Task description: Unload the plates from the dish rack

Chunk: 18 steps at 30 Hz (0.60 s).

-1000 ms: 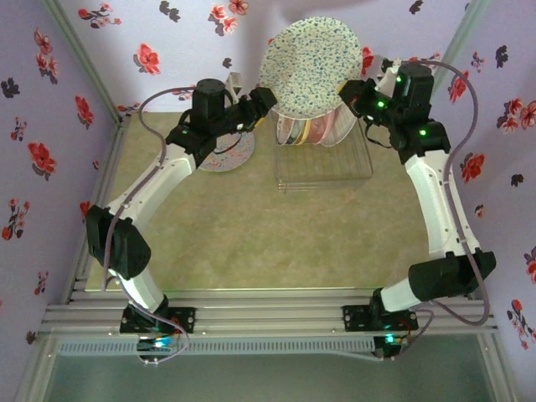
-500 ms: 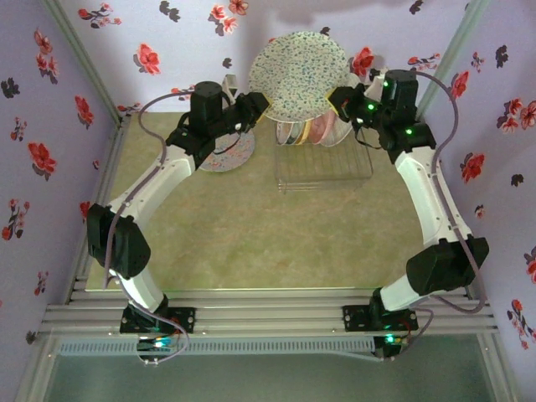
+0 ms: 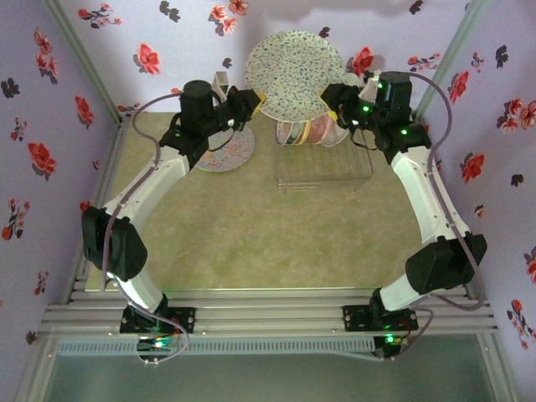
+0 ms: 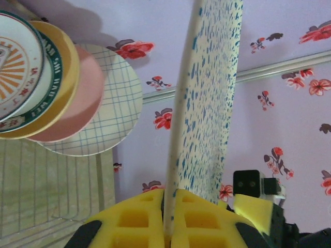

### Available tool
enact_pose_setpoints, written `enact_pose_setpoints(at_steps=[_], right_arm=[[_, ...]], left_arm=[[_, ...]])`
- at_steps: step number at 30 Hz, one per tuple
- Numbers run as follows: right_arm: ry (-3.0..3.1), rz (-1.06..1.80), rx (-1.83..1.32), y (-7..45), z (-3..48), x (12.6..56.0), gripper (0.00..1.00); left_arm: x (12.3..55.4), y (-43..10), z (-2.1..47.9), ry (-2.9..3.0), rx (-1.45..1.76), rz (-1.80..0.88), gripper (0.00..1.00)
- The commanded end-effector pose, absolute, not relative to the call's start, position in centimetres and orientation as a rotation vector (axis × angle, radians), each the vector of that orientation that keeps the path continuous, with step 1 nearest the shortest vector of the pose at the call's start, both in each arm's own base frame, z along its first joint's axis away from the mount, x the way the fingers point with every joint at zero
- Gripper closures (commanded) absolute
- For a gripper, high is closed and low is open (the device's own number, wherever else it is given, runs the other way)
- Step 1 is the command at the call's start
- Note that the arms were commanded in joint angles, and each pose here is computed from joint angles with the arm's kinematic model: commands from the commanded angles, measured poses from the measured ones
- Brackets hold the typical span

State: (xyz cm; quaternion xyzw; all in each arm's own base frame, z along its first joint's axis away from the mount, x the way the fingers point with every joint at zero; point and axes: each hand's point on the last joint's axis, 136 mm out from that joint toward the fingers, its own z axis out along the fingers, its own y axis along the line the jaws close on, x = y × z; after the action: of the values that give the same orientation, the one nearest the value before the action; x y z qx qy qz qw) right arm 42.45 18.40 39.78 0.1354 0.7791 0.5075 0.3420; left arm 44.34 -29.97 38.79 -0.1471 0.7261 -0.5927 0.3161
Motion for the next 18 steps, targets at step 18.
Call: enact_pose_setpoints(at_steps=[18], right_arm=[[1.863,0.806,-0.168,20.6,43.7,36.9,0.25]], left_arm=[[46.5,-15.1,36.7,1.725,-0.638,-1.388,1.0]])
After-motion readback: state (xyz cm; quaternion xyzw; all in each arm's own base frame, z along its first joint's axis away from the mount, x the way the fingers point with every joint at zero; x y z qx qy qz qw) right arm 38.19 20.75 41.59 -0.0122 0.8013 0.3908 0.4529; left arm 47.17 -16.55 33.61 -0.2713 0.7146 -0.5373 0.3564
